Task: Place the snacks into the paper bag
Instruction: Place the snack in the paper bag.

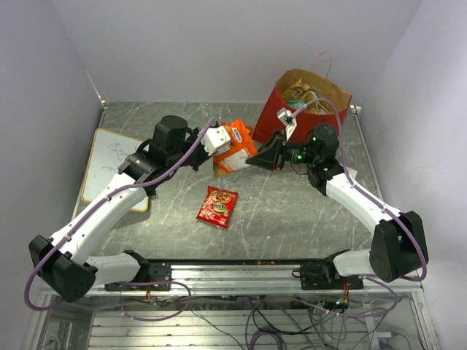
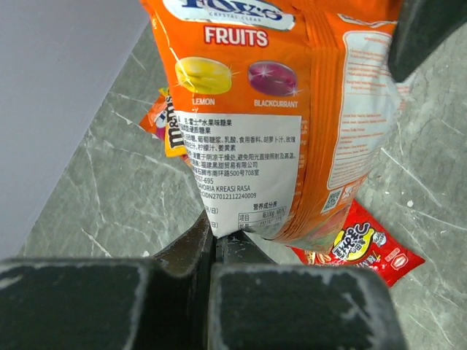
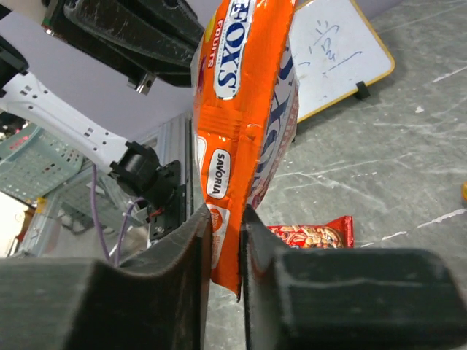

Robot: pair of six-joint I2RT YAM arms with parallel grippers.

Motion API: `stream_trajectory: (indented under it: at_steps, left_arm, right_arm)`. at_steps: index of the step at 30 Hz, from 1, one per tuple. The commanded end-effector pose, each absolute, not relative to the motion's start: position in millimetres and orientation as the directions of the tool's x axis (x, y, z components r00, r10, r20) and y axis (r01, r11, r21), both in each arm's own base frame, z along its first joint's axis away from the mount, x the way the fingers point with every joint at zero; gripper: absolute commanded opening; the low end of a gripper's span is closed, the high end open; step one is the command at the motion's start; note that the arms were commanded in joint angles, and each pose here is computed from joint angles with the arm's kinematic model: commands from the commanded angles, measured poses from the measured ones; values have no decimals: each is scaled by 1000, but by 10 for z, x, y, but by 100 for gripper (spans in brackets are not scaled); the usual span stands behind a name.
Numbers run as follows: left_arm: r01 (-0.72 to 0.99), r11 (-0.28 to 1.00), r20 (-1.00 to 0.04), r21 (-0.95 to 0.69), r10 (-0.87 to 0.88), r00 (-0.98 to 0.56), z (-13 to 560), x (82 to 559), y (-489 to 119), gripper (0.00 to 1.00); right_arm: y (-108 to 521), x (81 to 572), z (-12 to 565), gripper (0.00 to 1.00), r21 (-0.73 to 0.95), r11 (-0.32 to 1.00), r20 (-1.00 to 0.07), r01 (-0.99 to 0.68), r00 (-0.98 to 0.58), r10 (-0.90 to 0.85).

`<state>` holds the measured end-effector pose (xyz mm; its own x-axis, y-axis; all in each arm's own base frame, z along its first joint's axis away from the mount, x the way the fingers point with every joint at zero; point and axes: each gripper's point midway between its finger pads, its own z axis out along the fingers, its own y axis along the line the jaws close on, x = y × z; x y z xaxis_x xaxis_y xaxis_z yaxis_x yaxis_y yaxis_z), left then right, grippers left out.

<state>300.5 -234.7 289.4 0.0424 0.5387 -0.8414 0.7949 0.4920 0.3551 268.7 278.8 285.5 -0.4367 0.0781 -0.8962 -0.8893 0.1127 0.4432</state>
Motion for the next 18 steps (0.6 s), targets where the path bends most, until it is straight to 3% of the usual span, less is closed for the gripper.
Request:
stream_trajectory:
  at_steps: [1, 4, 11, 14, 18]
  left_arm:
    - [777, 510, -874, 370, 475, 104, 3099, 3021, -2422, 7]
    - [783, 492, -872, 380, 474, 124, 3095, 2974, -2411, 19]
    - [785, 499, -884, 367, 450, 127, 3156, 2911, -2332, 66]
    - [780, 510, -887, 364, 446, 122, 3199, 2887, -2275, 77]
    - [768, 523, -886, 370, 447, 123, 3261, 2872, -2199, 84]
  right_arm:
    - [2767, 2810, 2905, 12, 387, 173, -922, -906, -377, 86]
    - [2678, 2865, 2949, 0, 352, 215, -936, -911, -340, 91]
    - [2316, 3052, 3131, 0, 263, 349, -965, -900, -248, 89]
    - [2100, 3127, 3348, 0, 182, 424, -983, -887, -171, 65]
    - [1771, 3283, 3702, 0, 19, 566, -999, -824, -37, -20]
